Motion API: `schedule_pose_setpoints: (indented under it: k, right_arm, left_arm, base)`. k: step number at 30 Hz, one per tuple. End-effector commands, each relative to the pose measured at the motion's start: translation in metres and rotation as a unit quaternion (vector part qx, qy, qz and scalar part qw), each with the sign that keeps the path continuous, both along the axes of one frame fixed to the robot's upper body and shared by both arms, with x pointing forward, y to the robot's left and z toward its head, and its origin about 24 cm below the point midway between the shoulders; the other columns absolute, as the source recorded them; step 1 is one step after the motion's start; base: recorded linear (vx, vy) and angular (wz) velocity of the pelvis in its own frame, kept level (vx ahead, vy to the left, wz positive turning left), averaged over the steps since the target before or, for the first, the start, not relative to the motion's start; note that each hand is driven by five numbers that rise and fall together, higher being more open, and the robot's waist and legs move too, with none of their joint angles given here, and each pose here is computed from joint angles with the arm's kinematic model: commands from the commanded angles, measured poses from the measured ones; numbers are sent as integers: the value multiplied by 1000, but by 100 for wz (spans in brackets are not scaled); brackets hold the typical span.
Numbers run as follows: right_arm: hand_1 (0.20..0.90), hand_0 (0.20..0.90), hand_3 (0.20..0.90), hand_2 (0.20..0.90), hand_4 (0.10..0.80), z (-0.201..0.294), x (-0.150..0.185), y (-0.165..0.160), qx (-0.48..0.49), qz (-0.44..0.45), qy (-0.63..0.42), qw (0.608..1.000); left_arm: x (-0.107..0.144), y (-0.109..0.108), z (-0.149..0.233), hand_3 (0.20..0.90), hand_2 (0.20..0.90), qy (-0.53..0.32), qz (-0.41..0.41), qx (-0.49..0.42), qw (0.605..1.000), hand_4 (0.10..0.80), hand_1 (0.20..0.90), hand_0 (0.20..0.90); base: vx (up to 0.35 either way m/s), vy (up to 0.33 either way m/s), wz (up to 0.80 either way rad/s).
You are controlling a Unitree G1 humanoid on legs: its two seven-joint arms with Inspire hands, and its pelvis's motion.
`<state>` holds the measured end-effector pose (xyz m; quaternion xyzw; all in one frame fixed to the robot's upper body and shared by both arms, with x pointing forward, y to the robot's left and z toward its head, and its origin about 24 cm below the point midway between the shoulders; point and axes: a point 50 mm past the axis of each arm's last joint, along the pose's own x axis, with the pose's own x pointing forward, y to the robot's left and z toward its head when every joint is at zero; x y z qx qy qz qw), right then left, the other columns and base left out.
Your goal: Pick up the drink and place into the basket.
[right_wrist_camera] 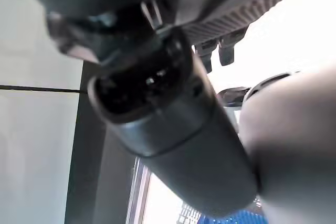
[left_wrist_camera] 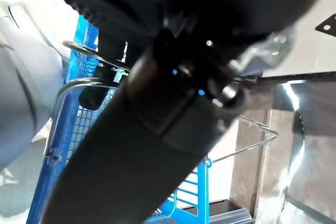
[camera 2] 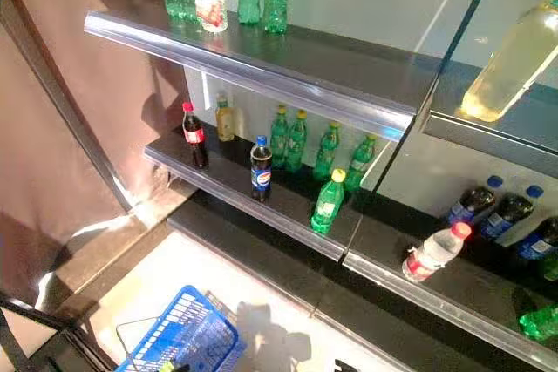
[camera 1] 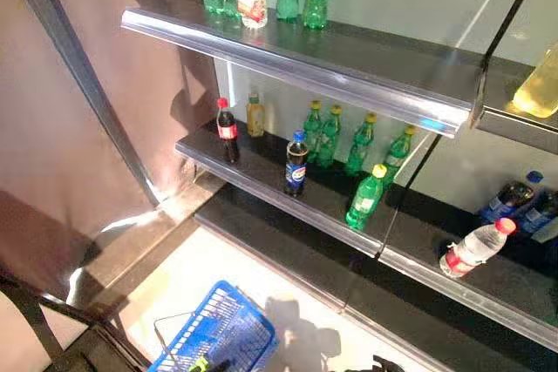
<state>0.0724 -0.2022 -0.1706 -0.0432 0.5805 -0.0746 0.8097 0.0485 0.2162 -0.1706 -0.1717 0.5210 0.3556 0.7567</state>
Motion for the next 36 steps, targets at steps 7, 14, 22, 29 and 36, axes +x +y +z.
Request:
schedule_pose_setpoints:
  k: [7,14,22,29,36]
  right_arm:
    - [900,900,900,900,800,1,2,-11,-27,8,5,1000]
    - [900,900,900,900,800,1,2,-11,-36,27,6,999]
    - [900,900,900,900,800,7,20,-7,-75,110,-44,990]
    - [900,900,900,900,800,33,76,8,-121,234,-188,946]
    - [900,900,900,900,800,128,151,24,-131,262,-417,860]
  left_arm:
    - [38,13,11,200,300,-73,-26,39,996,100,300,300]
    - [35,13,10,200,300,-68,-24,40,997,100,300,300]
    - [37,13,11,200,300,-66,-30,42,996,100,300,300]
    - [48,14,14,200,300,-77,-44,47,995,100,300,300]
    - [45,20,19,200,300,-81,-43,58,994,100,300,300]
  base:
    - [0,0,0]
    - [23,6,1]
    - [14,2,1]
    - [-1,-19,7]
    - [-11,-41,1]
